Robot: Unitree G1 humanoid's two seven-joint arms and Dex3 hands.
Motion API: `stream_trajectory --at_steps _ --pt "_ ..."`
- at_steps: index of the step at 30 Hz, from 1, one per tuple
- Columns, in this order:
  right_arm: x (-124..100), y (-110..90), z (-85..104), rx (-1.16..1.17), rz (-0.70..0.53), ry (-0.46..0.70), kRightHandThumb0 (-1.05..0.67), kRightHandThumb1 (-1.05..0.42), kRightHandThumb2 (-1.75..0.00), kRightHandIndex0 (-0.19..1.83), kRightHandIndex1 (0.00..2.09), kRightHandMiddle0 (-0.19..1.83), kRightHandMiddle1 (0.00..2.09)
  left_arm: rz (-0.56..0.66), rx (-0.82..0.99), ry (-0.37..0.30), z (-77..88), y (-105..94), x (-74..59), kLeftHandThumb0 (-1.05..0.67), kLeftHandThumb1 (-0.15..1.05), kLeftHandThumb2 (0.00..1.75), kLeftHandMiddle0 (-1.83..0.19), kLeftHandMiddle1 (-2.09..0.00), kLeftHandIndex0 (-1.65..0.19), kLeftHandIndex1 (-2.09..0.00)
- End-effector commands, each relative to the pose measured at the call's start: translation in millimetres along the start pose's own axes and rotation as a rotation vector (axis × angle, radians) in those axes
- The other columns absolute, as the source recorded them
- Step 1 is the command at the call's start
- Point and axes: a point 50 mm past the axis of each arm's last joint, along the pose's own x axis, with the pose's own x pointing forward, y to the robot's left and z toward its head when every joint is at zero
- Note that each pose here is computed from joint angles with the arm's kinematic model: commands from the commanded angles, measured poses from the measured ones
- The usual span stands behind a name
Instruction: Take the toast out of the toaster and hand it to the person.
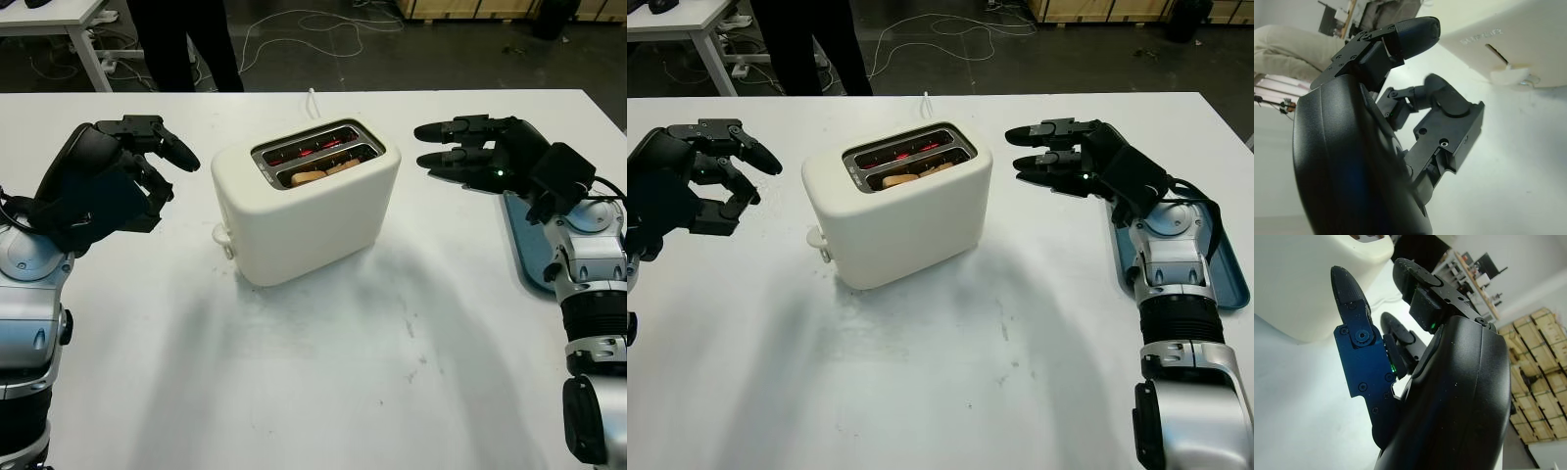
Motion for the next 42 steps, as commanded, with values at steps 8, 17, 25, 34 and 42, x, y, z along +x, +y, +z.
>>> stream_trajectory --at_steps 8,17,25,34,42 --pt "-0.9 -1.2 -3.3 -0.004 0.002 -0.004 -0.56 -0.82 0.0 0.89 0.01 0.81 0.01 0.002 0.024 -0.002 0.5 -1.6 1.4 -0.23 0.68 1.43 -0.81 -1.18 -0.71 -1.04" --pt "0.7 -1.5 -1.4 -0.005 0.007 -0.004 -0.57 -0.82 0.0 0.91 0.02 0.82 0.01 0.021 0.028 -0.009 -0.5 -1.5 0.5 -0.2 0.66 1.42 -0.82 -1.17 -0.73 -1.03" --pt "0.7 -1.9 -0.6 -0.012 0.005 0.0 -0.58 -0.82 0.0 0.91 0.01 0.82 0.0 0.013 0.011 -0.005 -0.9 -0.6 0.8 -0.02 0.48 1.15 -0.81 -1.18 -0.73 -1.04" --pt "0.9 -1.3 -1.2 0.004 0.007 -0.002 -0.55 -0.81 0.0 0.9 0.01 0.81 0.0 0.017 -0.005 -0.025 -4.2 -0.9 2.9 0.15 0.37 0.93 -0.83 -1.27 -0.75 -1.09" --pt "1.3 -1.0 -1.7 0.003 0.005 -0.001 -0.55 -0.82 0.0 0.9 0.0 0.81 0.0 0.02 -0.022 -0.029 -4.5 -1.2 3.5 0.14 0.42 0.96 -0.8 -1.3 -0.73 -1.09"
